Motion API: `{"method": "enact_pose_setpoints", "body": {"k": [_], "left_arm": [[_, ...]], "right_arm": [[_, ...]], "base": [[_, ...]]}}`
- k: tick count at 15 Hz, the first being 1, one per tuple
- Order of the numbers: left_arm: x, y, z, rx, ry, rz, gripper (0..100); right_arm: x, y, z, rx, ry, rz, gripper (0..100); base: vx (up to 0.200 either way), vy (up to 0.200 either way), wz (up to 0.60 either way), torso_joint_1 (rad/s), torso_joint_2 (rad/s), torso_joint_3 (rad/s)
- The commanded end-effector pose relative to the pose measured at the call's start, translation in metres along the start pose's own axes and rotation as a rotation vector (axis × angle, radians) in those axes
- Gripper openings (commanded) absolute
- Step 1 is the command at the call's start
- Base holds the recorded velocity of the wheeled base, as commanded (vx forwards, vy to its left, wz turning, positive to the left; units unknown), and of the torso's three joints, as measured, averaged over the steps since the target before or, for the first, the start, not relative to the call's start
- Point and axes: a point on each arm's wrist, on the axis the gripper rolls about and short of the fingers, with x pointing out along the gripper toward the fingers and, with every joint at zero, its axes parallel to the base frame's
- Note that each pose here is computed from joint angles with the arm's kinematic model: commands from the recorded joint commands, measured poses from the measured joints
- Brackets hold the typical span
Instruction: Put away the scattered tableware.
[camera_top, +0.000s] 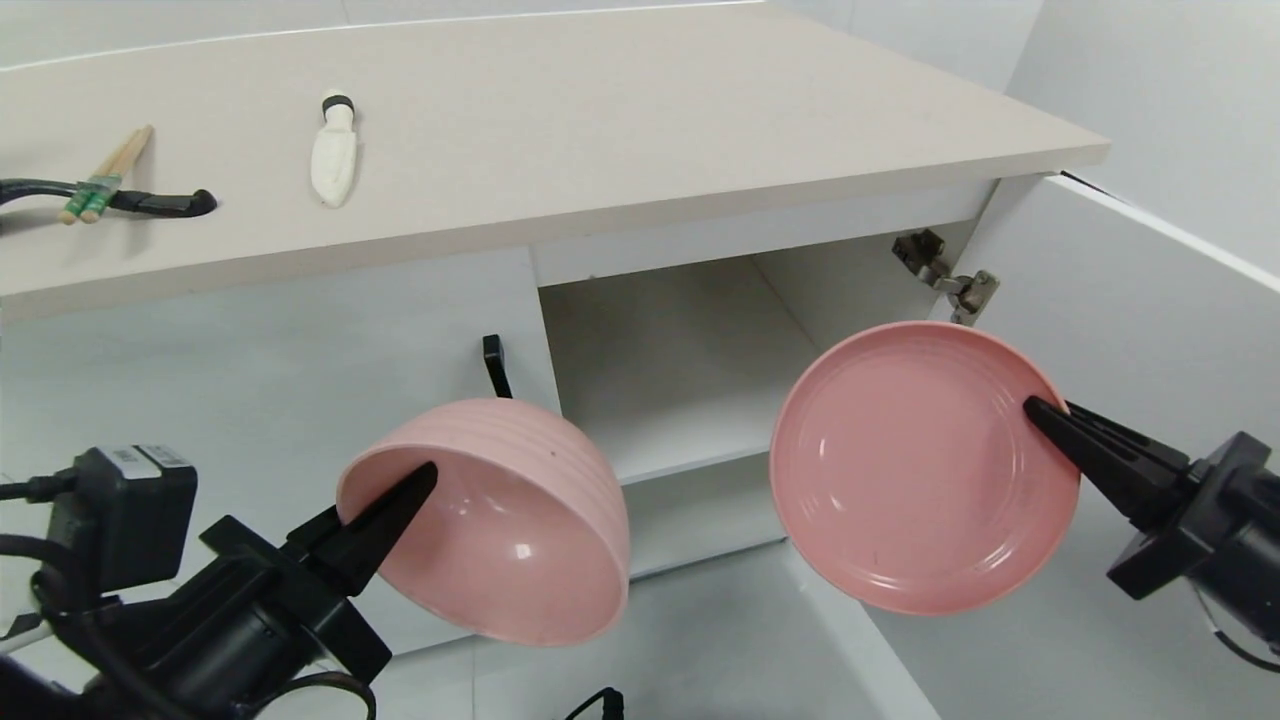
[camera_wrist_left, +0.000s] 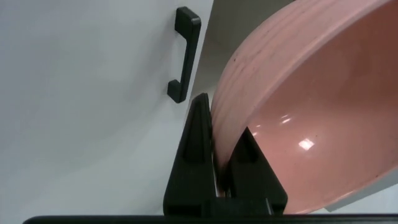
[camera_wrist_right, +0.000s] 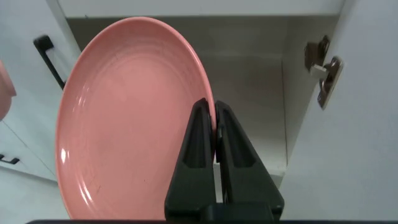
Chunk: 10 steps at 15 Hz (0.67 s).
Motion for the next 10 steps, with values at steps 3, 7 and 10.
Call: {"method": "enact_pose_setpoints", "body": {"k": [3, 7, 10], "left_arm": [[0.005, -0.001, -0.008, 0.010, 0.046, 0.006, 0], [0.006, -0.001, -0.009, 0.015, 0.053, 0.006, 0], [0.004, -0.002, -0.016, 0.033, 0.116, 0.002, 0]], "right_arm": [[0.007, -0.001, -0.021, 0.025, 0.109, 0.003, 0], [0.053, 0.010, -0.056, 0.057, 0.235, 0.095, 0], [0.083, 0.023, -0.082, 0.064, 0.292, 0.160, 0]], "base": [[0.000, 0.000, 0.00, -0.001, 0.02, 0.014], [0.000, 0.000, 0.00, 0.000, 0.00, 0.000], [0.133, 0.000, 0.00, 0.003, 0.00, 0.014]]}}
